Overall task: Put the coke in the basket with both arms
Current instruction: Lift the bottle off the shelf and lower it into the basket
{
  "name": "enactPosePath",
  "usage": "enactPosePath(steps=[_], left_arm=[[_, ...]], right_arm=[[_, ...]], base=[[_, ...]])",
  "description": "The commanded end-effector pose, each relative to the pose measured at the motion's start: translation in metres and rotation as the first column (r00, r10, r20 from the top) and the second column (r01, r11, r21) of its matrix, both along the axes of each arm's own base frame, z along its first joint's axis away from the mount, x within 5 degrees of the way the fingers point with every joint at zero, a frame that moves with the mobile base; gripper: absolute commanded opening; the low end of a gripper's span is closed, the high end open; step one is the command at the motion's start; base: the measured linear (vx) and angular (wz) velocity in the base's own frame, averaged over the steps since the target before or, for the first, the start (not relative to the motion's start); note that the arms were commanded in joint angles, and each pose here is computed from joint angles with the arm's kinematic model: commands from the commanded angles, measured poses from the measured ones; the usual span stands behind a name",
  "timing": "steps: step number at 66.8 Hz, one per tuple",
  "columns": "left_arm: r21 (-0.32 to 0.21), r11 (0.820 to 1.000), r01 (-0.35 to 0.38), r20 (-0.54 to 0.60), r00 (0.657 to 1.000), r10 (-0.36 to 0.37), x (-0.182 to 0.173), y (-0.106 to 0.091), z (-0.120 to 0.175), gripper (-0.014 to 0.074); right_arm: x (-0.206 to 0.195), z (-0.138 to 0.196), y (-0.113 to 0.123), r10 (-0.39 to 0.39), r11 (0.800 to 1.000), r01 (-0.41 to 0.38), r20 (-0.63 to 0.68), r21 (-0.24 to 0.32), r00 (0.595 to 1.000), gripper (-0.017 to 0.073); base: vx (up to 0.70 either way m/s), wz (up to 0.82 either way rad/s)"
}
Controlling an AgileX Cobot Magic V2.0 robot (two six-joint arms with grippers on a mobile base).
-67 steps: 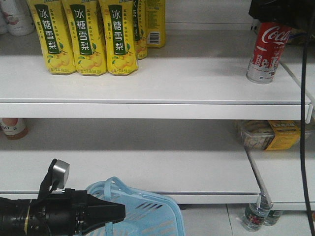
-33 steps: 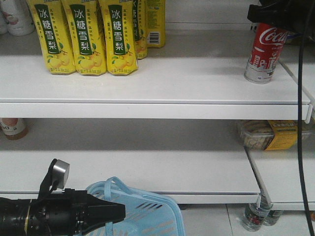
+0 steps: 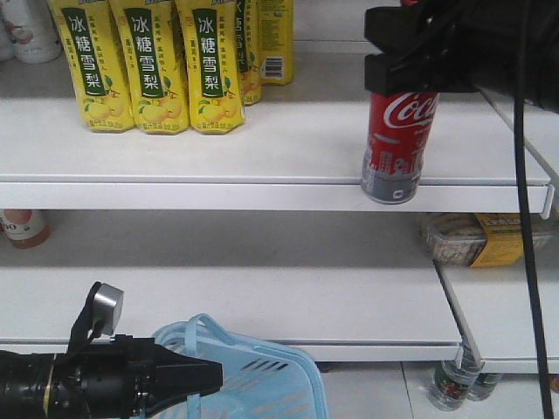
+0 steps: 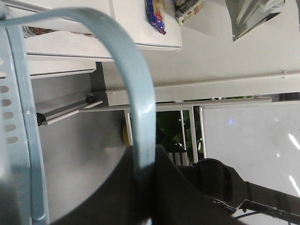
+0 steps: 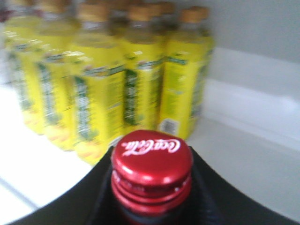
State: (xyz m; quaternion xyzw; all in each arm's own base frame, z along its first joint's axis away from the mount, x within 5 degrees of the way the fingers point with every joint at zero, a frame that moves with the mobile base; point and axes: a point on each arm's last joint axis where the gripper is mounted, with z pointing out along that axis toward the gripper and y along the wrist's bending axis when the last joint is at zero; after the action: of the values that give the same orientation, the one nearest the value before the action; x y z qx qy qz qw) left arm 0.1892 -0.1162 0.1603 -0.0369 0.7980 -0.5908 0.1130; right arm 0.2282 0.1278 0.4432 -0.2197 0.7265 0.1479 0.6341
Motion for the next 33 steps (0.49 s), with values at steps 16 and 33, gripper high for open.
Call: enactPosePath(steps=[16, 33], left_arm=[[-0.240, 0.969, 0.055, 0.081, 0.996, -0.036, -0.002, -0.005, 0.030, -0.0006], [-0.240, 0.969, 0.055, 0.081, 0.996, -0.036, -0.002, -0.005, 0.030, -0.0006]], right_arm=[[-0.040, -0.015, 0.029, 0.178, 0.984, -0.181, -0.167, 0.001, 0.970, -0.0005], [-0.048, -0.106, 0.046, 0.205, 0.961, -0.138, -0.286, 0.238, 0.936, -0.0005]], base=[[0.00, 0.00], [0.00, 0.00]])
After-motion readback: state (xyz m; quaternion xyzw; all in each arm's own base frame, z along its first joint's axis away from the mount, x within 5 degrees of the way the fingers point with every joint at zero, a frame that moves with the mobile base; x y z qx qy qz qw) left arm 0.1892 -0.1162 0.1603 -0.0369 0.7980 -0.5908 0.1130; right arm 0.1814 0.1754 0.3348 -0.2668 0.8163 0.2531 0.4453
